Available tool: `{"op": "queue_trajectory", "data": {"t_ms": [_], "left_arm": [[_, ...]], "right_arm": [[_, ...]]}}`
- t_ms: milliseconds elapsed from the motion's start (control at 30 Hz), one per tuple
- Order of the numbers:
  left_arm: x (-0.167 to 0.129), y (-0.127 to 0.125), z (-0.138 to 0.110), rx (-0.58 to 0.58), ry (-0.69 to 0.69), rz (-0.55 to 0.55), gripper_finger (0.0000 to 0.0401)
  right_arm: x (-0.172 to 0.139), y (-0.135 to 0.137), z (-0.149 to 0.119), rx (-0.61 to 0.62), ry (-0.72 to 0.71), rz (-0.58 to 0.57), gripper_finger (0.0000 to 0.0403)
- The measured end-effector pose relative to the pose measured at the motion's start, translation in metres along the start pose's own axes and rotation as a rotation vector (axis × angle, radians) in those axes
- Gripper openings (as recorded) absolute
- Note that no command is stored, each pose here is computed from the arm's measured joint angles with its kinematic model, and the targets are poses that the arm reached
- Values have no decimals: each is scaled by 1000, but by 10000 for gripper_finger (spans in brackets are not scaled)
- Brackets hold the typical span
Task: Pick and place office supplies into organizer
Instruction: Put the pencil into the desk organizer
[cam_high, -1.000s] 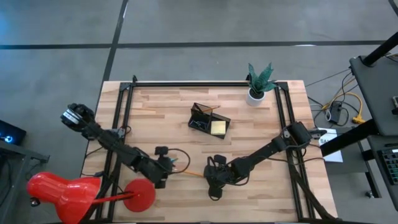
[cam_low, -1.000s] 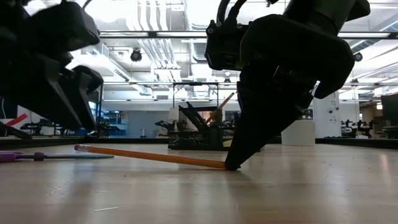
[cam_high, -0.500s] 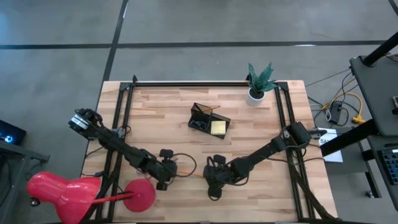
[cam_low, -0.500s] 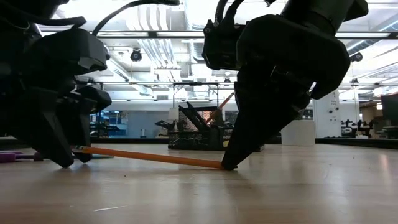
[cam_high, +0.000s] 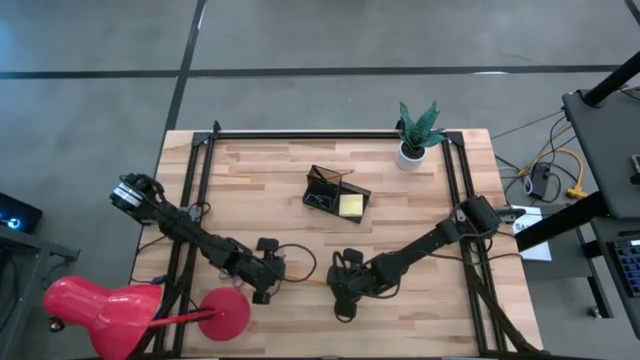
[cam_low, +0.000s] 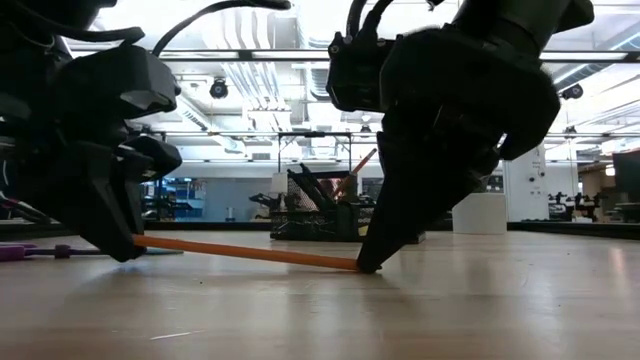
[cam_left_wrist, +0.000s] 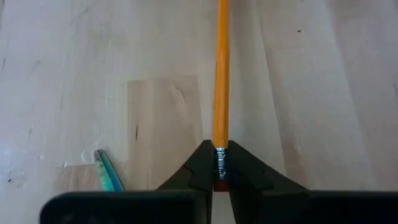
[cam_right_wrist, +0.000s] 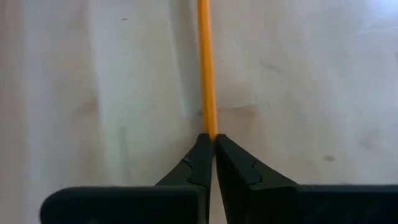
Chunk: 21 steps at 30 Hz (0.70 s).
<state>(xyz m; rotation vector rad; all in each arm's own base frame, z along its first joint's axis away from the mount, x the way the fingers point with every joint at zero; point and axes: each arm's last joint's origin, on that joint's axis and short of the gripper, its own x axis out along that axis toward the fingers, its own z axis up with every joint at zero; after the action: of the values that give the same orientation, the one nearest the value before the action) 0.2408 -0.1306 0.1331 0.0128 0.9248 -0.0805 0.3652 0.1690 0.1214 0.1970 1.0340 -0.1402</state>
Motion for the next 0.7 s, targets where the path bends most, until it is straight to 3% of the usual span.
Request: {"op": "queue_trajectory", "data": {"t_ms": [133,333,533,700], "left_arm": [[-4,-1,6,10,38,17,10],[-34,-1,36,173,187,126,8],[-90,18,89,328,228,330,8],[-136,57,121,454,376,559,8]], "right_arm": [[-9,-3,3,21,-43,-66,10],[-55,-4,7,116,-79,-161,28],[-105,-11,-9,213,-172,-395,45],[-130,-25,-19,256,-230,-560,49]]}}
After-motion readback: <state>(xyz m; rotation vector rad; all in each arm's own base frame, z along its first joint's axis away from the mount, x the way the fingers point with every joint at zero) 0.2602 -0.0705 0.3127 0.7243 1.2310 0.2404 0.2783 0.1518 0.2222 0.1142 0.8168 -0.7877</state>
